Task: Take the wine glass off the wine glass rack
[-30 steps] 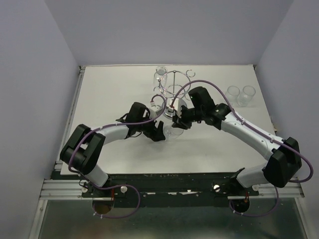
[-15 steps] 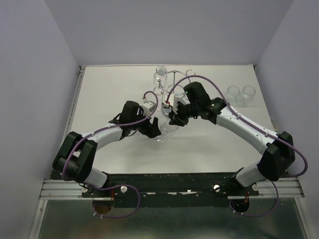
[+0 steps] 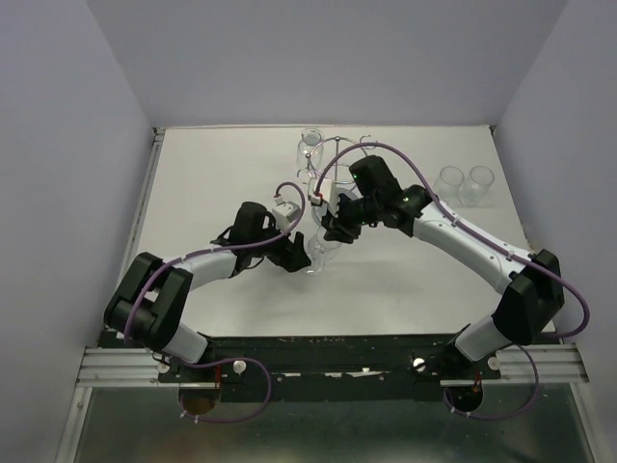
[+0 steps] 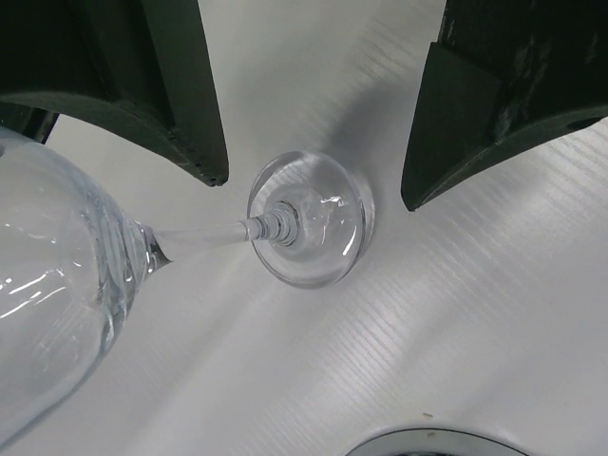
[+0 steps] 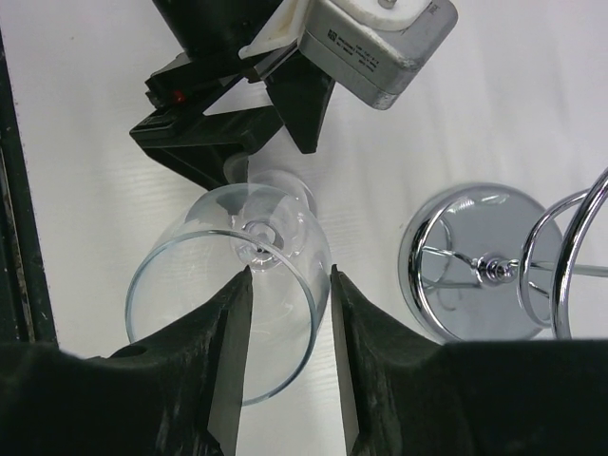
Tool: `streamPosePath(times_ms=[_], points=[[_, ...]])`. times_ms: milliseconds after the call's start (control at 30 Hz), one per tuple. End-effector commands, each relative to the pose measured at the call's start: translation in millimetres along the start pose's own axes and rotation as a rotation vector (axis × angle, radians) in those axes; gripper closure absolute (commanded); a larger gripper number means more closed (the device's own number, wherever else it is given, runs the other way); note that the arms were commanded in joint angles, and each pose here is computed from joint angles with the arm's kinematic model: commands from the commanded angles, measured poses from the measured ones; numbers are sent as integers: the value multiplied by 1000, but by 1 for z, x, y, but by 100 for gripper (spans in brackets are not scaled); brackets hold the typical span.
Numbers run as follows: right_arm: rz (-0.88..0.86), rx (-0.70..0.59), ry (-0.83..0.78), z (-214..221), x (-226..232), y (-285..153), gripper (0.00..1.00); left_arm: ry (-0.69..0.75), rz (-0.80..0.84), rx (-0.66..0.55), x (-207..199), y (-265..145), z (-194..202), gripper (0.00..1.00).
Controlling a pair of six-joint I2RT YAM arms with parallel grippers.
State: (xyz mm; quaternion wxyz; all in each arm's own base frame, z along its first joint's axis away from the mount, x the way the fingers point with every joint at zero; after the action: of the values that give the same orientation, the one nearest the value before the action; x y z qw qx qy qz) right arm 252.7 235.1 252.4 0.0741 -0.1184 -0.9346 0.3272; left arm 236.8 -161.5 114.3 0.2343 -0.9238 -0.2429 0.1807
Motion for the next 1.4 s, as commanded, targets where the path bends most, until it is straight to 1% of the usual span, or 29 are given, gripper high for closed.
streamPosePath(times_ms=[0, 100, 233, 400, 733, 1000, 1133, 1367], points=[[56, 8, -4, -9, -4, 3, 53, 0, 29, -14, 3, 8, -2, 14], [78, 15, 12, -12, -6, 2, 52, -8, 18, -11, 5, 10, -4, 14], [100, 37, 85, -14, -5, -1, 51, -8, -16, -15, 8, 9, -6, 14], [122, 110, 136, -8, -4, -3, 52, -6, -53, -28, 13, 4, -9, 14], [183, 152, 130, 1, -4, -9, 65, -36, -110, -49, 28, -5, -15, 13], [251, 236, 95, 21, -2, -20, 69, -63, -131, -57, 36, -7, -18, 13], [263, 251, 65, 28, 2, -28, 72, -75, -133, -55, 39, -7, -18, 13], [336, 281, 37, 37, 3, -40, 73, -86, -136, -48, 42, -6, -20, 14]])
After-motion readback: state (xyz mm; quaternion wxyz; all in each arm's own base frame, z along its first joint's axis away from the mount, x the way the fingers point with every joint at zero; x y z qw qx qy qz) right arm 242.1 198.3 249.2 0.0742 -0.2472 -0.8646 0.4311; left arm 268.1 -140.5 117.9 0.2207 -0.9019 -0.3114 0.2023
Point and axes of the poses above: each gripper's point midway between its finger pads, its own y axis out along the fingers, its own x axis along the line the jaws close on, z = x × y, the point moved 10 cm from there along -y, back along the fingers, and after that the axes turned 13 degrees about y, right-handed, at the moved point
